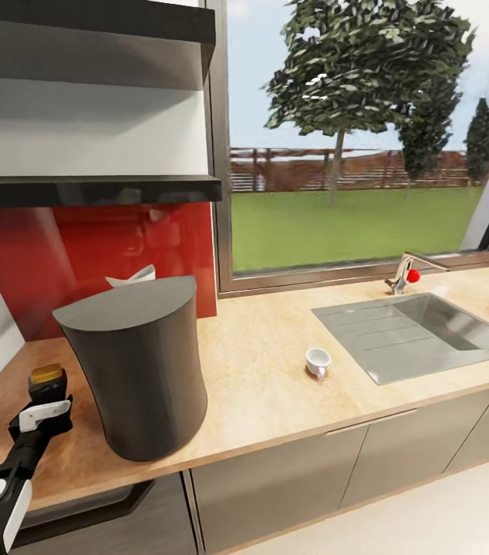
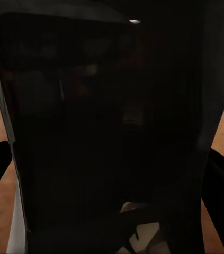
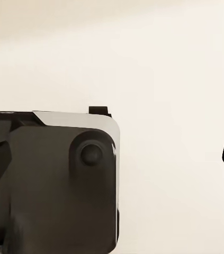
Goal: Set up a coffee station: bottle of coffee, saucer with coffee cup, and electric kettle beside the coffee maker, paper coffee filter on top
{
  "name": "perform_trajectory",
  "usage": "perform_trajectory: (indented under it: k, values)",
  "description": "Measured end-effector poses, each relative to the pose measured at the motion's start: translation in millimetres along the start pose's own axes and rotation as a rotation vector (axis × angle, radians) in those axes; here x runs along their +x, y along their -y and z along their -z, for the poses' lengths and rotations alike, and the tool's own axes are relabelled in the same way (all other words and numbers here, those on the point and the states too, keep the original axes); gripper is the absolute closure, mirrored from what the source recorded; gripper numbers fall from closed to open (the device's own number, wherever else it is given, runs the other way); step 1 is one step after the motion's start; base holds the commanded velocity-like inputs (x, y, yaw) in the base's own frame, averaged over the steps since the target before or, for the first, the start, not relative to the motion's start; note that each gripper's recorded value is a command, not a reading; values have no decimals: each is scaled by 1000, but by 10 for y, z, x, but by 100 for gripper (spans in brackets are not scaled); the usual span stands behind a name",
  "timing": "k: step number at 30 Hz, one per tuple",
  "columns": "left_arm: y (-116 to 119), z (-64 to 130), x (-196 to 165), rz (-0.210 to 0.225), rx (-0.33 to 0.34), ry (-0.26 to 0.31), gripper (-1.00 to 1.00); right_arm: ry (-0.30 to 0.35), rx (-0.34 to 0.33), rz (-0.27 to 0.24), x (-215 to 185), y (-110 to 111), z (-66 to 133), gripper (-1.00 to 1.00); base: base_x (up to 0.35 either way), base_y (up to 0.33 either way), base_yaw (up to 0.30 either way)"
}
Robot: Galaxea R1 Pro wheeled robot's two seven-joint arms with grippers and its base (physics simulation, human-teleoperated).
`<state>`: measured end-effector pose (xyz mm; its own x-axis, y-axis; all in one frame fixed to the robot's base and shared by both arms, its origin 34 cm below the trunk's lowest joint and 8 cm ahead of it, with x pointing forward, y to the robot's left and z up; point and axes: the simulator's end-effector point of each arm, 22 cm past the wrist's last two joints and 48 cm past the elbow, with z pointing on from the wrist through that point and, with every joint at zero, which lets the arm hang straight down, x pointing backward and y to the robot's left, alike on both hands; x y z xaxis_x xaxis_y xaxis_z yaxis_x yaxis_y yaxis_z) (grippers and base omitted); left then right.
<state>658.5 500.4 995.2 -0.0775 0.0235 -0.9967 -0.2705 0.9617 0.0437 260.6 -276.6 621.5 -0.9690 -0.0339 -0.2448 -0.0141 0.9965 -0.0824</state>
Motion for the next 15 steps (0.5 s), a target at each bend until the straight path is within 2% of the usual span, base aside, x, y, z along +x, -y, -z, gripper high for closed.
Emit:
perform_trajectory:
  k: [5,10,15]
  values:
    - [15,1,5,3,1,0,100,0,0,0,0,1,0,-100,0,0,-3]
    - [87,9,37,14,7,-5,100,0,0,0,0,1,0,-100,0,0,-149]
    - [106,24,43,13,8,9,100,0,1,0,0,4,0,-100,0,0,-45]
